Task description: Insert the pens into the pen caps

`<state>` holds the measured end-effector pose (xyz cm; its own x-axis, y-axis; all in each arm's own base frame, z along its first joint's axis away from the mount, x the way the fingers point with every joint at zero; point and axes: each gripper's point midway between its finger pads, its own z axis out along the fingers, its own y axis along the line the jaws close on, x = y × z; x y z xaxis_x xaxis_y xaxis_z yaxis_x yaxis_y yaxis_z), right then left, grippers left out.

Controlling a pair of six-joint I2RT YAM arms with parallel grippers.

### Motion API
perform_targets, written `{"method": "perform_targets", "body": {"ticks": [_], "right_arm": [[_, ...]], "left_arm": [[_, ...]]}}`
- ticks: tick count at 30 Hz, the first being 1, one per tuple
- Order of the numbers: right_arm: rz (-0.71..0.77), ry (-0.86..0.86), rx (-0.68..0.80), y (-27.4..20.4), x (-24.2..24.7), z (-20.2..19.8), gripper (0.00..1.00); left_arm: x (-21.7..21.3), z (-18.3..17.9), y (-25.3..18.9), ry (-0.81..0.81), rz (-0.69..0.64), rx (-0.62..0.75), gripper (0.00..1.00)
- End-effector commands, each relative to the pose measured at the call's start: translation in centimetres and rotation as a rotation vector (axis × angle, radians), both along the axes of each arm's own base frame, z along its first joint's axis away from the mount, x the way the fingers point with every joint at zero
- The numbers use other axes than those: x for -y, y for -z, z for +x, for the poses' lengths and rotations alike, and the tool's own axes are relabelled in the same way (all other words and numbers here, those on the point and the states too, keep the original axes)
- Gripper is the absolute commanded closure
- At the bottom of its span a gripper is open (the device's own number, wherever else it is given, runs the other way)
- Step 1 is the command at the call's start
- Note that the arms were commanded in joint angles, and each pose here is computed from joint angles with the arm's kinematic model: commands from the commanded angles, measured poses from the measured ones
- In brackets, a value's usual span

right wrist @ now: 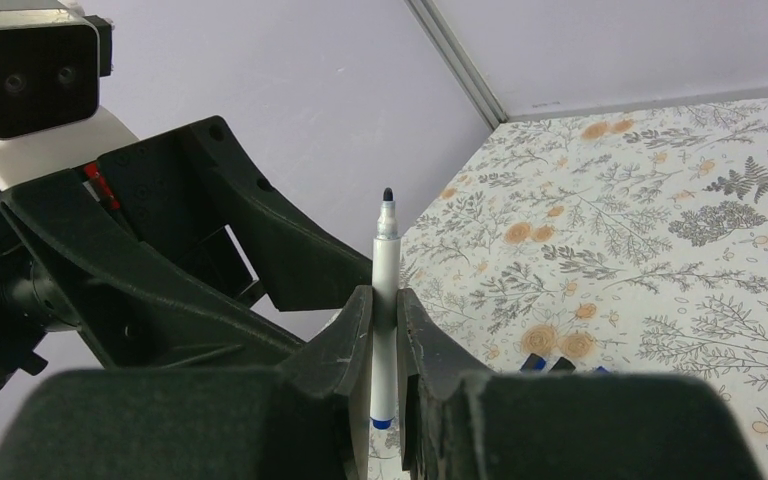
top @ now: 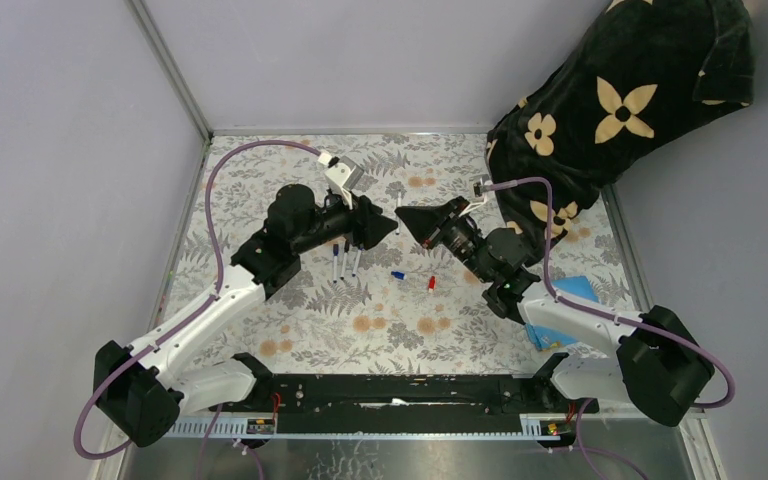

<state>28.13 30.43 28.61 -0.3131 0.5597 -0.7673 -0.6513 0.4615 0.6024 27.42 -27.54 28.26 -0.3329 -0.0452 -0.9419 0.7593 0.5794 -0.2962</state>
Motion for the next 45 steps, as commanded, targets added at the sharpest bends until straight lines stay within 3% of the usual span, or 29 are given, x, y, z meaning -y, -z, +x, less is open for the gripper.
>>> {"method": "perform_targets", "body": {"ticks": [1, 12, 22, 35, 37, 42, 45], "right_arm": [[0.084, -0.010, 0.098, -4.2, -0.4, -0.3, 1.00], [0.143, -0.089, 0.128, -5.9, -1.3, -1.5, 1.00], [0.135, -0.168, 0.119, -5.0, -2.9, -2.5, 1.00], [0.056, -0.223, 0.129, -4.1, -3.8, -3.5, 1.00], [0.001, -0.234, 0.120, -3.4, -3.9, -3.7, 0.97], [-0.164, -0.200, 0.098, -1.6, -2.7, -3.9, 0.74], [-0.299, -0.131, 0.063, -0.1, -1.1, -3.4, 0.66]], "left_arm": [[0.7, -0.3, -1.5, 0.039, -0.050, 0.051, 0.40], [0.7, -0.1, -1.1, 0.030, -0.041, 0.038, 0.42], [0.5, 0.0, -1.2, 0.015, -0.045, 0.043, 0.54], [-0.3, 1.0, -0.9, -0.061, -0.025, 0.041, 1.00], [-1.0, 1.7, -0.7, -0.112, -0.007, 0.036, 1.00], [-2.9, 3.2, -0.5, -0.247, 0.024, 0.035, 1.00], [-4.1, 4.0, -0.5, -0.323, 0.032, 0.030, 1.00]]}}
